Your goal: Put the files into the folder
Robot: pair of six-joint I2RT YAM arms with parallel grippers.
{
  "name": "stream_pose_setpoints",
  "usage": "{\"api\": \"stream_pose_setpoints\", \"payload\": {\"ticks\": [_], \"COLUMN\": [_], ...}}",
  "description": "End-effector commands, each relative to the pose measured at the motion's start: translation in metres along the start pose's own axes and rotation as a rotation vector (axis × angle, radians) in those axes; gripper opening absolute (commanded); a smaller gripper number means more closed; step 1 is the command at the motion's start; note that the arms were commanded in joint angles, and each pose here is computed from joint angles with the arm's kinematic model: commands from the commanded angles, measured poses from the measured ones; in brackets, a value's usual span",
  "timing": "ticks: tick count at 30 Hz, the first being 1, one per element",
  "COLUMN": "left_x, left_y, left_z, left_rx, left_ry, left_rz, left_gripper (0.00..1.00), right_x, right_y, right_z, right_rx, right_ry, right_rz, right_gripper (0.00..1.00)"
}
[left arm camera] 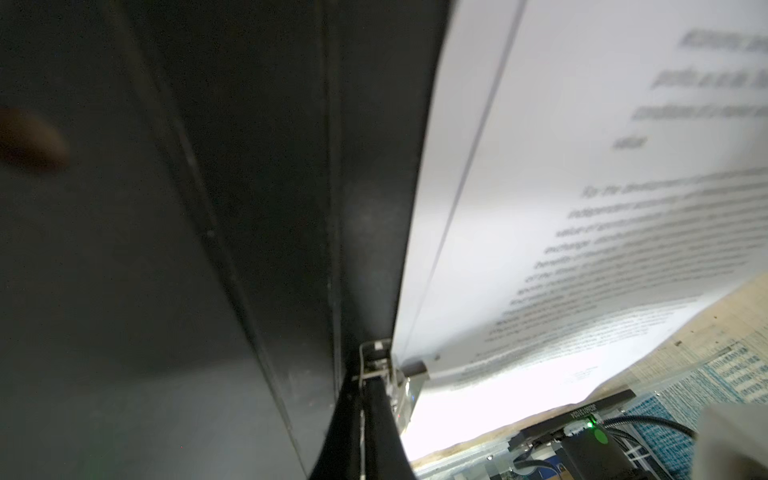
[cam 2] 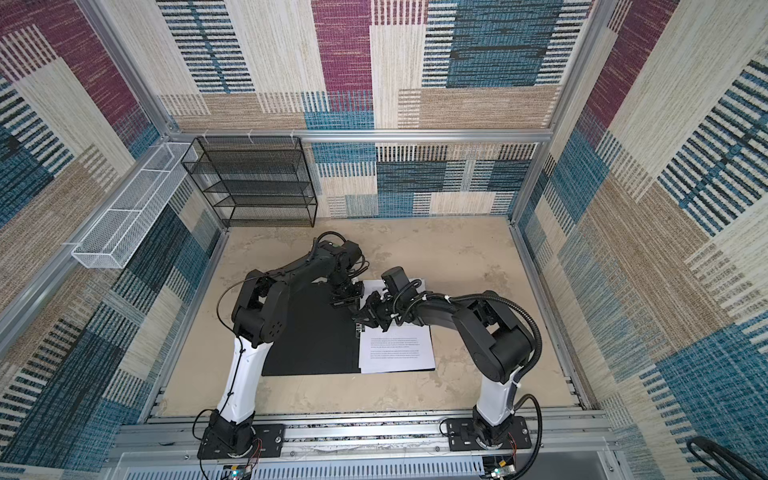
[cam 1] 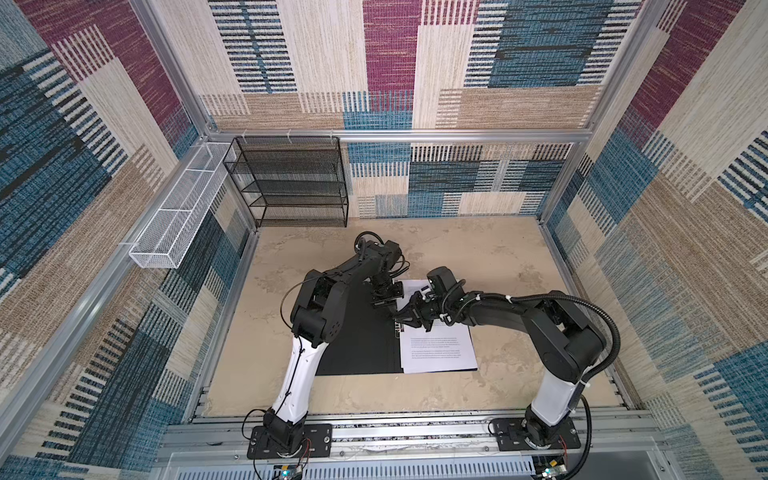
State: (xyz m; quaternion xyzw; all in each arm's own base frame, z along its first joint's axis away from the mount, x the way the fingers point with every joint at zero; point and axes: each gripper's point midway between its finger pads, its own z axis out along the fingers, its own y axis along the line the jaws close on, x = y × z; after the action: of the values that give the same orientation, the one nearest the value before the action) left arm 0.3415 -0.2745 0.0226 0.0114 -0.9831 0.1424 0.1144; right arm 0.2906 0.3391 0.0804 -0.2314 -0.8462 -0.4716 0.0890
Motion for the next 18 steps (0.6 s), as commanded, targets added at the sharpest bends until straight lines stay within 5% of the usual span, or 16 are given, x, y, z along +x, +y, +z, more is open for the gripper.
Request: {"api": "stream_pose_setpoints", "payload": {"ticks": [1,18], "left_x": [0.003,0.002], "left_y": [0.016,0.016], "left_z": [0.013,0.013], "left_rx": [-0.077,-0.080], "left_ry": [0.018,0.015], "left_rz": [-0.025,-0.024], "left_gripper": [0.00,0.00], "right_x": [0.001,0.008], "right_y": [0.008,-0.007], "right_z": [0.001,0.000], "right_rx": [-0.018,0.005], "right_ry": [0.009,0.015], "right_rz": [-0.009,0.003], "right_gripper": [0.18,0.07]}}
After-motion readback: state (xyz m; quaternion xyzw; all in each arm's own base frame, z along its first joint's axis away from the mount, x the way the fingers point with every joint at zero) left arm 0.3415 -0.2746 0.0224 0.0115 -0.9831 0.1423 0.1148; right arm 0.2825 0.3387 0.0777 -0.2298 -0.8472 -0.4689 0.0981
